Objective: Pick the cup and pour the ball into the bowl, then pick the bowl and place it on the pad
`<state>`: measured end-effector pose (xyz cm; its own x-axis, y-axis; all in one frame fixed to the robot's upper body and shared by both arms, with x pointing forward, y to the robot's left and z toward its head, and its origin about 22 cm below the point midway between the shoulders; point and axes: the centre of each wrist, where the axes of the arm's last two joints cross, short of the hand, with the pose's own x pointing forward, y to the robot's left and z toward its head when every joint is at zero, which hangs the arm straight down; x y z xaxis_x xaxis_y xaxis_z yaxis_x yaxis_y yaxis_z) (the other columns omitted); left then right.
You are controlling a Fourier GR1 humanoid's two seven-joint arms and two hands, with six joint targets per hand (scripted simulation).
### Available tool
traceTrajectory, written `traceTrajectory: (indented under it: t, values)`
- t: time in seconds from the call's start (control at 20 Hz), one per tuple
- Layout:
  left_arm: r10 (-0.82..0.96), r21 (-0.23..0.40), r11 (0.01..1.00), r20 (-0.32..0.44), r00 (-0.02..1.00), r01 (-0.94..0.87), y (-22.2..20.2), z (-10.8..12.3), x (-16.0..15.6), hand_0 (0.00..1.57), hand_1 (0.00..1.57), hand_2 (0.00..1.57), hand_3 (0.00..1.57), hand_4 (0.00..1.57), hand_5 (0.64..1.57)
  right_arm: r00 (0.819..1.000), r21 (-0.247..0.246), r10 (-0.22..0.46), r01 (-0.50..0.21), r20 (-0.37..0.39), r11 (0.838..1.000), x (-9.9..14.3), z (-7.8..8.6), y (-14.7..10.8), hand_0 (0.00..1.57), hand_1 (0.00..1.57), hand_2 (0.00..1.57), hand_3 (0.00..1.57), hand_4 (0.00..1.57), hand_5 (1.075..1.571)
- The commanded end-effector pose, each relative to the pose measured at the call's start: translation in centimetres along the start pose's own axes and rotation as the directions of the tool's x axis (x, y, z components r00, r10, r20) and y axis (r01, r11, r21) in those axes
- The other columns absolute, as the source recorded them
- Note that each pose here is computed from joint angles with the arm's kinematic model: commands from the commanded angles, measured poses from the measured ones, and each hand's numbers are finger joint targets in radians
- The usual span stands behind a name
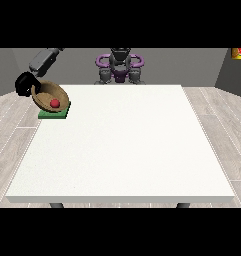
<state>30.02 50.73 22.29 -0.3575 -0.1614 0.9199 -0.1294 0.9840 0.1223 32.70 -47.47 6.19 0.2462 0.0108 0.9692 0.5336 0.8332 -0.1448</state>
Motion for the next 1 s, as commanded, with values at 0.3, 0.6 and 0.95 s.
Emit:
traceTrajectory:
  t: [0.3, 0.6, 0.95]
  values:
    - [-0.009, 0.012, 1.0, 0.039, 0.999, 0.008, 1.9, 0.8, 0.3, 0.0, 0.0, 0.0, 0.0, 1.19, 1.562, 0.998, -0.066, -0.056, 0.058, 0.03, 0.996, 1.2, -0.5, 1.1, 1.45, 1.45, 1.39, 0.8, 0.0, 1.536]
    - [-0.006, 0.009, 1.0, 0.035, 0.999, 0.006, 0.8, 1.0, -1.1, 0.0, 0.0, 0.0, 0.0, 1.19, 1.564, 0.996, -0.107, -0.041, 0.05, 0.083, 0.993, 0.9, -0.6, 2.9, 1.38, 1.38, 1.34, 0.72, 0.0, 1.536]
    - [-0.017, -0.002, 1.0, 0.062, 0.998, 0.017, 1.1, 0.3, 0.4, 0.0, 0.0, 0.0, 0.0, 1.21, 1.568, 0.997, 0.013, 0.059, -0.06, 0.045, 0.998, 0.8, -0.5, 4.6, 0.0, 0.0, 0.0, 0.0, 0.0, 1.435]
